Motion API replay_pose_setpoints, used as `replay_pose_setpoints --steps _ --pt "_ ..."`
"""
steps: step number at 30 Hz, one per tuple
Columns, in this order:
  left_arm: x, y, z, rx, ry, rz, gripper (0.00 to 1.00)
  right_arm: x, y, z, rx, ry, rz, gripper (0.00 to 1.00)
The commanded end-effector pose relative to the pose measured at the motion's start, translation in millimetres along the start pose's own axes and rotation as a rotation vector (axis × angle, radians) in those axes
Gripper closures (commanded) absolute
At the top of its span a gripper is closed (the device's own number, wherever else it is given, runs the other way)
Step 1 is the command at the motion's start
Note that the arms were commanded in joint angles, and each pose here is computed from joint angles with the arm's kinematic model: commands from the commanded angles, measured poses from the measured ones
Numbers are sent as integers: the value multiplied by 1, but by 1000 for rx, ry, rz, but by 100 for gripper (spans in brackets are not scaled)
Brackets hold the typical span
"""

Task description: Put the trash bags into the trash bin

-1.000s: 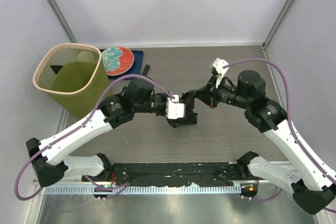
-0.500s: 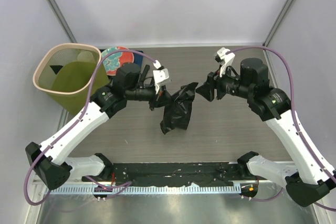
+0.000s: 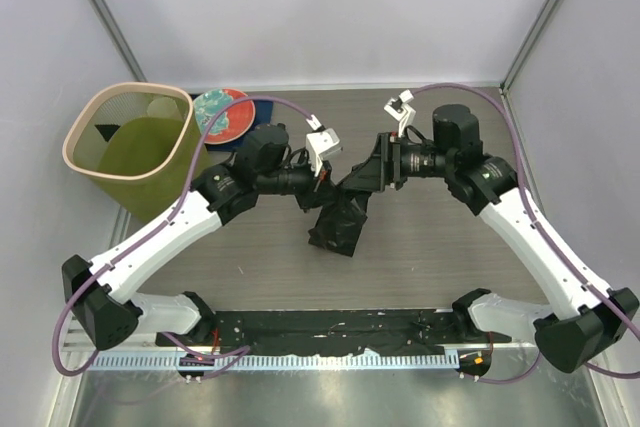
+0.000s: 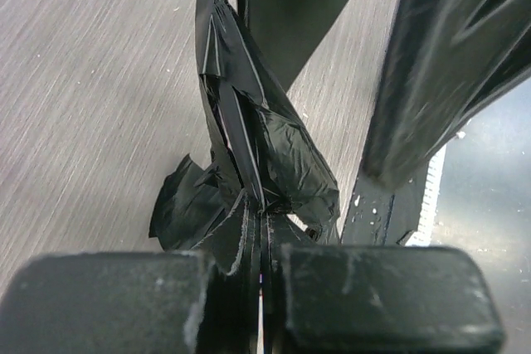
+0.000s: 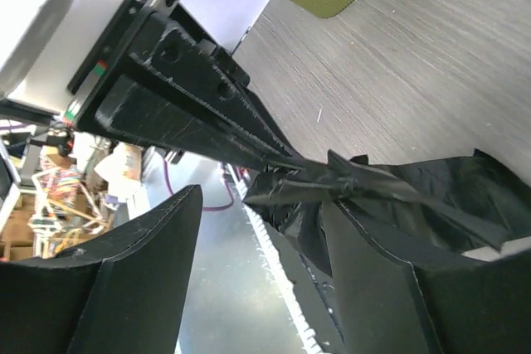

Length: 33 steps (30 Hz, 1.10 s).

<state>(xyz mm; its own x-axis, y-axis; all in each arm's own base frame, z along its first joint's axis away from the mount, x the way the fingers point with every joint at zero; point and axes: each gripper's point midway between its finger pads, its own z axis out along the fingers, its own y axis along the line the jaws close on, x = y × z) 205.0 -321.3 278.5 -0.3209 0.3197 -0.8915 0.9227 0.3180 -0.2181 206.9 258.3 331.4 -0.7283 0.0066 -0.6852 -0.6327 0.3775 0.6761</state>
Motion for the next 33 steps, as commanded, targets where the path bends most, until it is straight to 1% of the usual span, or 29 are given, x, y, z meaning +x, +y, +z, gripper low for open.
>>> replay_pose_setpoints --steps 1,4,7,8,9,10,11,13,14,15,16,17,18,19,20,22,25,26,28,33 --pt "-37 0 -1 -25 -109 7 100 -11 11 12 -63 -37 51 34" --pt "-41 0 1 -21 -123 1 100 -9 15 17 -89 -50 76 35" --pt "-44 -4 4 5 -136 -3 100 -11 13 22 -106 -66 92 46" --pt "-46 -3 4 2 -146 -14 100 -14 13 23 -113 -76 85 59" --pt "-46 -2 5 -2 -145 -27 100 -12 16 23 -131 -64 80 70" --pt "-47 -2 5 -1 -149 -34 100 -12 16 23 -135 -62 70 87" --pt "-47 -5 4 21 -152 -37 100 -7 11 21 -119 -46 81 99" --pt "-49 2 -4 16 -175 -71 100 -9 0 5 -94 -55 69 99" --pt "-46 -1 -9 37 -182 -67 100 -4 -11 -2 -62 -38 101 99" --pt "-46 3 -16 36 -194 -62 100 -4 -12 -13 -51 -45 85 99" --pt "-41 5 -18 40 -197 -62 100 -11 -26 -26 -17 -72 32 99" --pt "-43 0 -28 74 -218 -51 100 -2 -33 -32 17 -40 48 99" --pt "-42 -4 -30 100 -224 -51 100 -8 -33 -40 36 -48 21 99" --pt "-40 -8 -32 129 -226 -42 100 -9 -39 -46 46 -45 27 99" --pt "-39 -11 -34 145 -225 -29 100 -5 -42 -50 55 -26 24 99" --pt "-32 -18 -36 183 -202 1 100 -8 -42 -55 57 -24 6 99" --pt "-25 -14 -38 174 -181 12 100 -12 -43 -66 69 -33 -14 99" --pt "-23 -10 -39 164 -179 8 100 -9 -44 -70 67 -22 10 99" --pt "-22 -8 -41 158 -177 8 100 -8 -41 -73 59 -9 -29 99" --pt "-24 -7 -43 172 -186 20 100 -2 -31 -74 16 16 -12 99"
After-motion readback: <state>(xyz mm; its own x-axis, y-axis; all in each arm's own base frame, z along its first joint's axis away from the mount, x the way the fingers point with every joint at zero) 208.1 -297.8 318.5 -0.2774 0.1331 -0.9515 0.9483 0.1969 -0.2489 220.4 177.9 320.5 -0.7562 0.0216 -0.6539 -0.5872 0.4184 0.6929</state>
